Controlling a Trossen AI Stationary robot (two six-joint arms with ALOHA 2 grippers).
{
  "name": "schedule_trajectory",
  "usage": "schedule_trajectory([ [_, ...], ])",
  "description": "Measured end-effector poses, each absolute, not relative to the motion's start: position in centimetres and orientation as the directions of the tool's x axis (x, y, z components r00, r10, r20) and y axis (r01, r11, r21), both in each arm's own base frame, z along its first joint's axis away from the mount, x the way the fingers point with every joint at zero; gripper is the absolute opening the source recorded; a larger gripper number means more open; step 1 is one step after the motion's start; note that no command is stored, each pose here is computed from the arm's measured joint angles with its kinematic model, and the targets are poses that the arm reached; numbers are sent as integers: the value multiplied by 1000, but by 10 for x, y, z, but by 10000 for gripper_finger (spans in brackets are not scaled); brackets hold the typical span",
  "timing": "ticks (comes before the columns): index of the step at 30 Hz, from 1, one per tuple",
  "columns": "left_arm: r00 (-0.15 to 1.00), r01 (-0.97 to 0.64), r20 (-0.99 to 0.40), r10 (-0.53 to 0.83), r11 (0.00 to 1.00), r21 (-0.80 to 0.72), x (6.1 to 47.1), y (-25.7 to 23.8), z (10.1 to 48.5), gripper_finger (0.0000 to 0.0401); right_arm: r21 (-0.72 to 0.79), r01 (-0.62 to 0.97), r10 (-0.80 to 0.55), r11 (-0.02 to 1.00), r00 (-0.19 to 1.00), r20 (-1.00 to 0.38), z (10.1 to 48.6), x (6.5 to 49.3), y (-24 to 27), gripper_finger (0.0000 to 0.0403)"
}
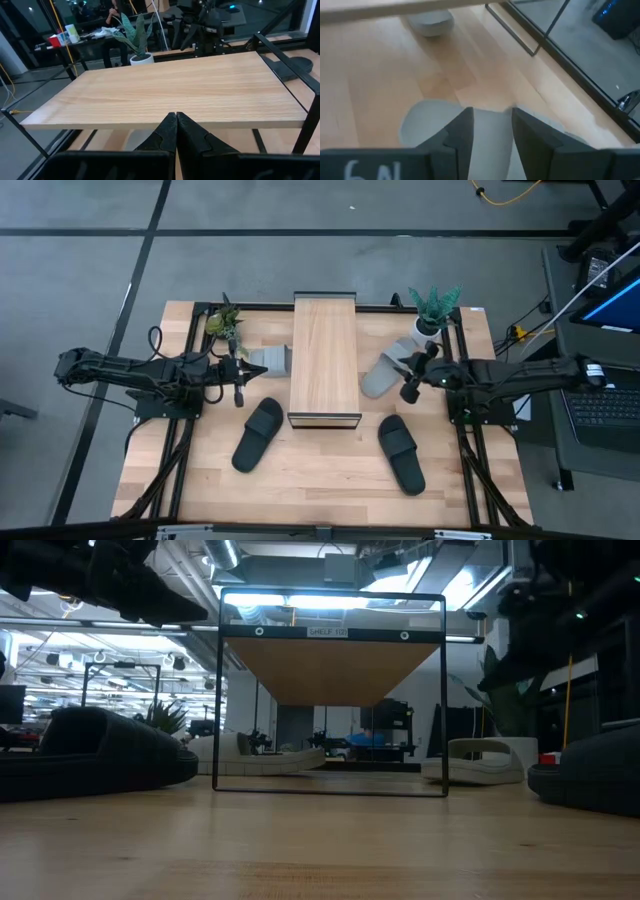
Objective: Pick and place slides into the shelf
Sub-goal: Put the right gray slide on the shelf
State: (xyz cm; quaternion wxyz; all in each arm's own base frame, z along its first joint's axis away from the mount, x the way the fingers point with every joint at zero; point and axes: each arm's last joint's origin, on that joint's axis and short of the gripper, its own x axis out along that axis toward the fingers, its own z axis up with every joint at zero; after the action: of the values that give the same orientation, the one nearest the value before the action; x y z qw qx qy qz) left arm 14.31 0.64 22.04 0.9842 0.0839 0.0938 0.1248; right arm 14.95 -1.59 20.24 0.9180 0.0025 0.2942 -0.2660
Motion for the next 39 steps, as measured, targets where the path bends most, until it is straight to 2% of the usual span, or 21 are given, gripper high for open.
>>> schedule_trajectory([
  [3,951,-230,-164,261,955,188,143,6,220,0,-183,491,-494,852,637,-591,210,162,-18,135],
  [11,951,-230,-165,262,955,188,143,6,220,0,-247,587,-529,771,374,-762,222,186,-30,135],
  [19,951,-230,-166,261,955,188,143,6,220,0,-276,592,-507,757,267,-819,205,209,-34,135],
  [29,951,-230,-166,261,955,188,143,6,220,0,-306,632,-496,712,144,-856,182,216,-35,135],
  [35,951,-230,-166,261,955,188,143,6,220,0,-333,670,-491,664,53,-870,172,214,-35,135],
  [39,951,-230,-166,261,955,188,143,6,220,0,-385,696,-536,606,0,-844,167,213,-37,135],
])
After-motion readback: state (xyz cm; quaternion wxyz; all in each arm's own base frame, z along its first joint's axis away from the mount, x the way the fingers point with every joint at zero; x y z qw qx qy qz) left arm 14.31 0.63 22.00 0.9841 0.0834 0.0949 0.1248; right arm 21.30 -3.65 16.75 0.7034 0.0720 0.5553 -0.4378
